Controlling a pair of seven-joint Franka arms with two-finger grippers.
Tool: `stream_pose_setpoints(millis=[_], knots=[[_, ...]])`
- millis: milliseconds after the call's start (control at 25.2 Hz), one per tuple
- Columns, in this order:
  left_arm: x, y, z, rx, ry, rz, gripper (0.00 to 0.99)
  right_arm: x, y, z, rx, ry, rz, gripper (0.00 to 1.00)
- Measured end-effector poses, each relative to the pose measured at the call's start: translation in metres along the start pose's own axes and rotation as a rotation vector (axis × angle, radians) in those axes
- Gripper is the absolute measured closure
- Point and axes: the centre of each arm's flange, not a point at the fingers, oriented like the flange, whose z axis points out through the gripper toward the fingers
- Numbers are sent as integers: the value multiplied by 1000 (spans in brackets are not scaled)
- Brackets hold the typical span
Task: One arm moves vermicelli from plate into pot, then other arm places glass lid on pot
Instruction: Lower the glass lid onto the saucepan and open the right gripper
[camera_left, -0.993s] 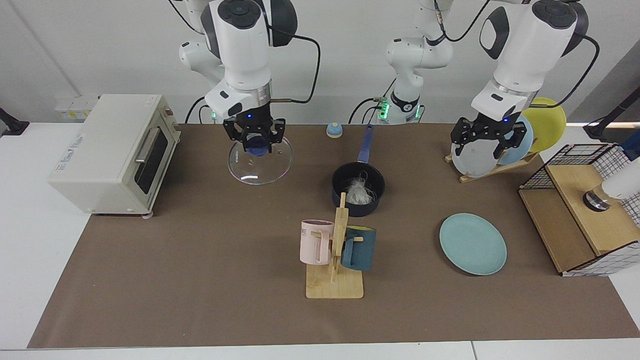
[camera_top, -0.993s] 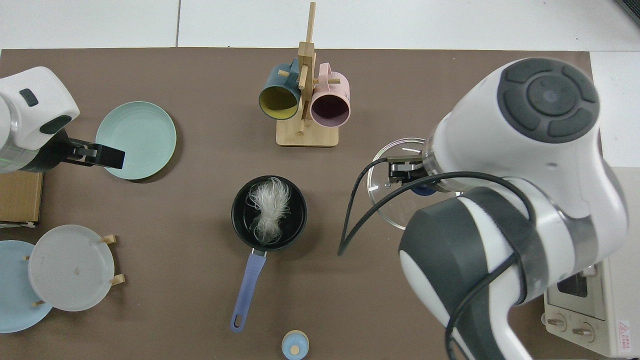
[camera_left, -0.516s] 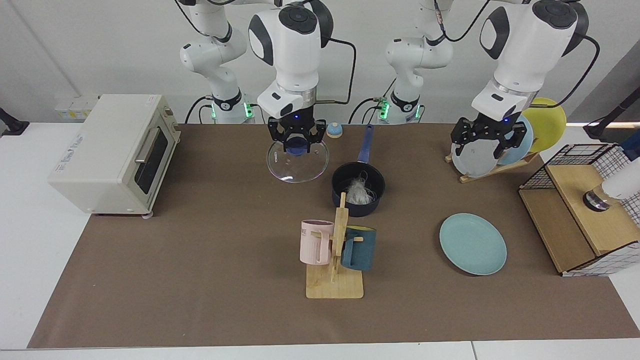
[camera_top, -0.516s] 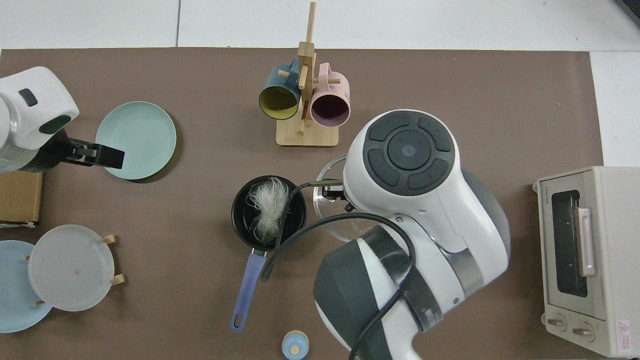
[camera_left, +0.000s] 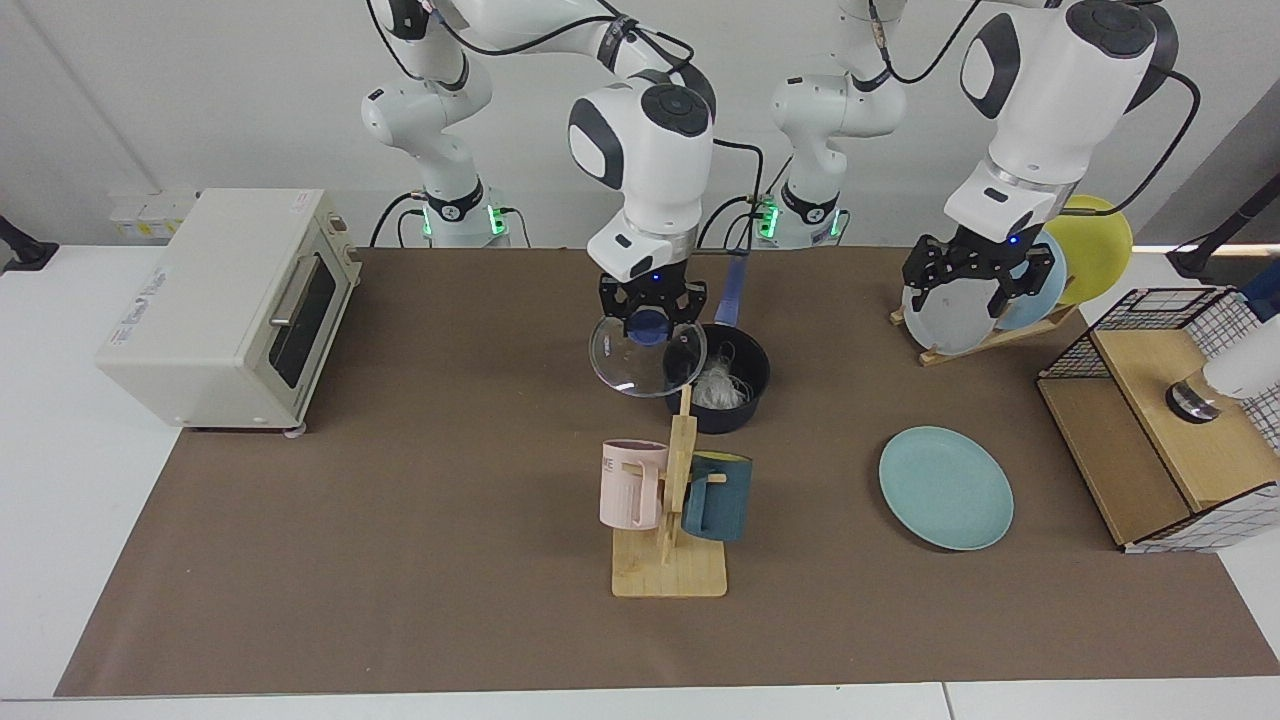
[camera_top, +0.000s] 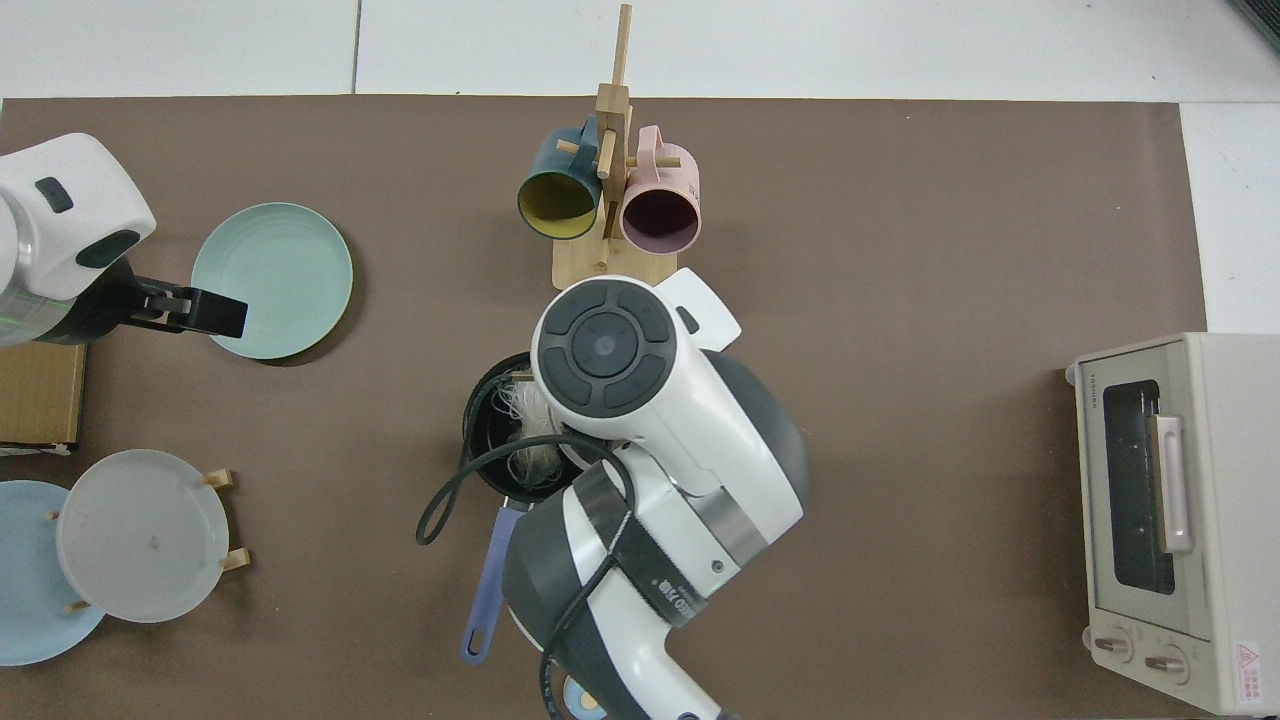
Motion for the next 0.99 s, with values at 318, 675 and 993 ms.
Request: stream_pose_setpoints(millis=[318, 675, 993], knots=[[-1, -6, 0, 1, -1, -11, 0, -23, -38, 20, 2, 7, -8, 396], [-1, -6, 0, 1, -1, -11, 0, -47, -77, 47, 19, 29, -53, 396], [-1, -7, -1, 1, 1, -13, 0, -42, -85, 52, -1, 68, -72, 396]])
